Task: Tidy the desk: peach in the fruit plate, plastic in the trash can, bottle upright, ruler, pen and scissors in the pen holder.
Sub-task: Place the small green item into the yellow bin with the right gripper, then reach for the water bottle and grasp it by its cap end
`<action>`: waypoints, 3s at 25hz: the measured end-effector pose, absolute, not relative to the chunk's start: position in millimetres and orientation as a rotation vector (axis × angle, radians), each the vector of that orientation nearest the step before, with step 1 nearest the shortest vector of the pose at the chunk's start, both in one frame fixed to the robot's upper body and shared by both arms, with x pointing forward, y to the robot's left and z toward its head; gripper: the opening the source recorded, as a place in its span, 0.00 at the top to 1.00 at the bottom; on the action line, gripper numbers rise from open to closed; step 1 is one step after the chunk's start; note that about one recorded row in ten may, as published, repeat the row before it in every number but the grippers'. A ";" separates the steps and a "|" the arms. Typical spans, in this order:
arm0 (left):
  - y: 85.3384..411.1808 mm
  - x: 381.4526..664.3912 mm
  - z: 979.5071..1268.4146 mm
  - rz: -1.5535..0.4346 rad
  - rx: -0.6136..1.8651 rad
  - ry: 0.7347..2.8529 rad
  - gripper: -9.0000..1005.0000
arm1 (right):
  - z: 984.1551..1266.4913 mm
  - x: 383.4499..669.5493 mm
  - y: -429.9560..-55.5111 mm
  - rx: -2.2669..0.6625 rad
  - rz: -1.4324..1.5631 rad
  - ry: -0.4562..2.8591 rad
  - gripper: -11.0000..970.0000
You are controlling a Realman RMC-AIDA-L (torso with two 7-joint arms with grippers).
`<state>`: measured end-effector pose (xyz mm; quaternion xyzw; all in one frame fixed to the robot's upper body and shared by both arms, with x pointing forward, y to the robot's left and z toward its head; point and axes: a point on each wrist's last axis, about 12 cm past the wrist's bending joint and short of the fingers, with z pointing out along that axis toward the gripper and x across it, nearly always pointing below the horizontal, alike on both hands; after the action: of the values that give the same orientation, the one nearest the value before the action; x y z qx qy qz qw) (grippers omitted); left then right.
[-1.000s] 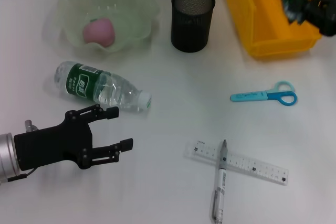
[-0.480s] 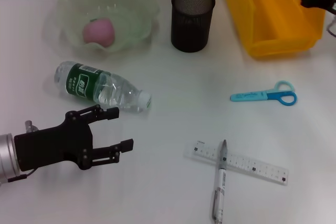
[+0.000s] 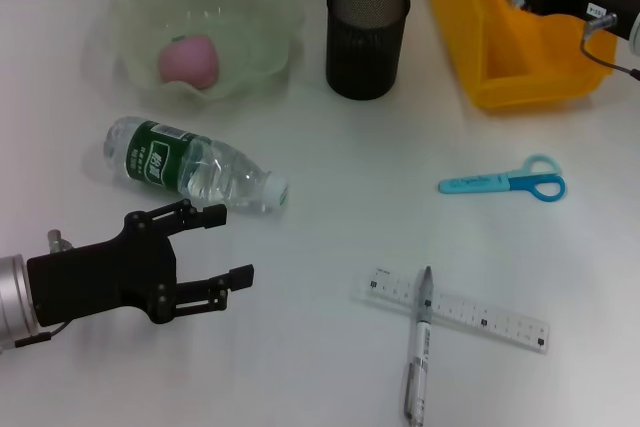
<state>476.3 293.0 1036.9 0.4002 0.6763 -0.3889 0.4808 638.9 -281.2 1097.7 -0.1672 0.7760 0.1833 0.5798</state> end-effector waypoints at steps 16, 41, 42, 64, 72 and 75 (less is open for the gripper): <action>292.9 476.5 1037.6 -0.952 0.977 1.647 0.19 | 1105.5 627.8 -293.8 -0.292 0.526 1.716 0.25; 277.8 496.2 1048.8 -1.017 1.035 1.644 0.19 | 1065.2 482.1 -307.5 -0.996 1.038 1.641 0.18; 277.3 497.2 1049.4 -1.019 1.038 1.645 0.19 | 1061.2 481.2 -306.4 -1.006 1.018 1.650 0.18; 203.1 588.4 1116.8 -0.833 1.520 1.743 0.19 | 1031.9 466.6 -301.3 -0.973 0.927 1.723 0.18; 168.7 610.7 1141.9 -0.538 1.850 1.819 0.20 | 1028.2 469.8 -302.9 -0.932 0.917 1.778 0.18; 159.9 614.6 1146.5 -0.401 1.949 1.838 0.20 | 1028.4 472.1 -303.3 -0.920 0.917 1.792 0.18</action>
<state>614.6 159.9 1146.5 0.7027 0.6627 -0.1446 0.2149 472.1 -303.3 1028.4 -0.3716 0.7241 0.3704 0.4476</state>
